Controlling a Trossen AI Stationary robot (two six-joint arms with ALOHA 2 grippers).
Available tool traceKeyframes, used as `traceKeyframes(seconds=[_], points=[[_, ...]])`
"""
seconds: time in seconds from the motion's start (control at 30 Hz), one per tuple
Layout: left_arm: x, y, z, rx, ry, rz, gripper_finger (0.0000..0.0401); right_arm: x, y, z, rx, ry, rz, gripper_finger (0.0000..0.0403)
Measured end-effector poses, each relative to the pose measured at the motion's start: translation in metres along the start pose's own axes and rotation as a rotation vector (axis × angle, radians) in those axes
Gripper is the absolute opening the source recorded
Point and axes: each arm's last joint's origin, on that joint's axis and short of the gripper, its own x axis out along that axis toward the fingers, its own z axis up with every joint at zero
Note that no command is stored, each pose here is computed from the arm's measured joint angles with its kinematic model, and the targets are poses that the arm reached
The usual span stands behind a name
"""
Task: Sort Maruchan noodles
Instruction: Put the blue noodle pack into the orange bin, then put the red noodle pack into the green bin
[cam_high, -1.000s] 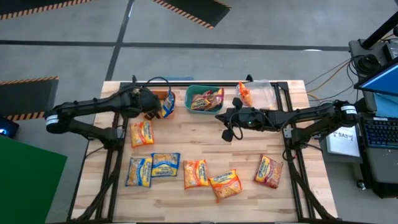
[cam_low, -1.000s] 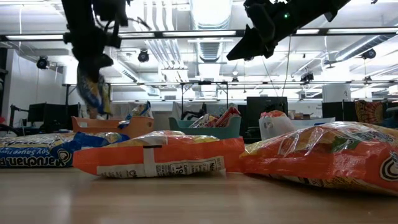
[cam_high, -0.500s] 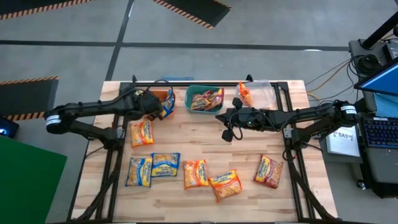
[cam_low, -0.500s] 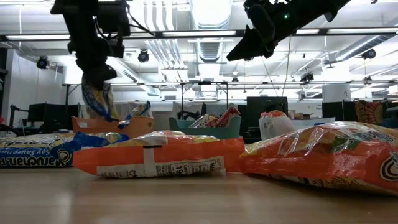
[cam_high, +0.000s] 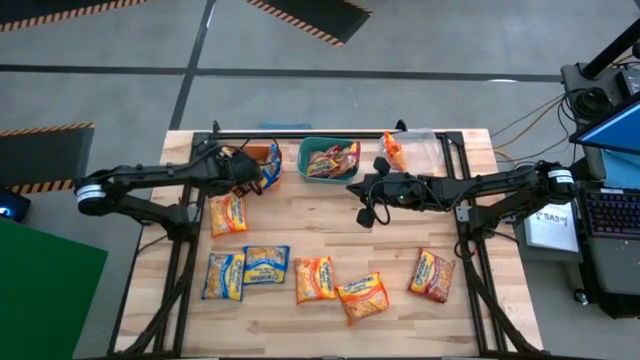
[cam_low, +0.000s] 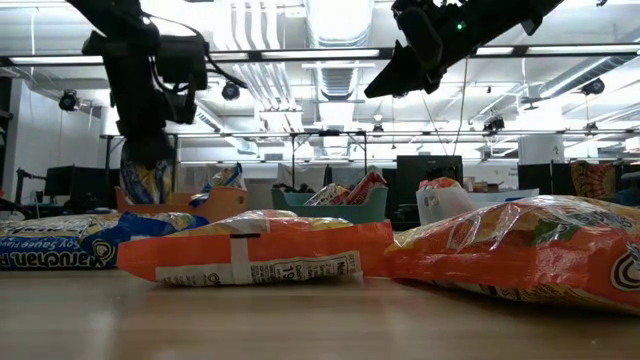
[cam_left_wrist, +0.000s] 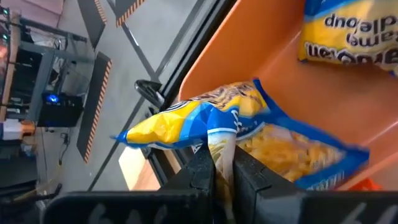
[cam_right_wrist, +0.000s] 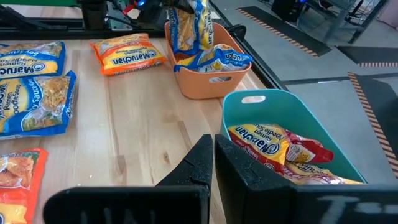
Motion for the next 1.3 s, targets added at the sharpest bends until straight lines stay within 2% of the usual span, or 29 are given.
traceKeyframes(seconds=[0.33, 0.67, 0.83, 0.97, 1.07, 1.3], points=[[0.008, -0.010, 0.008, 0.039, 0.030, 0.009, 0.0038, 0.000, 0.000, 0.000, -0.002, 0.000, 0.000, 0.0009], [0.019, -0.019, 0.009, 0.065, 0.077, 0.063, 0.0095, 0.000, 0.000, 0.000, -0.003, 0.002, 0.000, 0.0009], [0.006, -0.010, 0.016, 0.013, 0.076, 0.063, 0.0119, 0.000, 0.000, -0.001, -0.007, 0.016, 0.002, 0.0009], [-0.015, -0.006, 0.022, -0.063, 0.031, -0.023, 0.0126, 0.000, 0.000, -0.003, 0.004, 0.034, 0.004, 0.0009], [-0.036, -0.009, 0.023, -0.117, -0.054, -0.114, 0.0127, 0.000, 0.001, -0.007, 0.014, 0.074, 0.021, 0.0009], [-0.088, -0.035, 0.015, -0.102, -0.305, -0.325, 0.0127, -0.004, 0.007, -0.023, 0.121, 0.250, 0.197, 0.0009]])
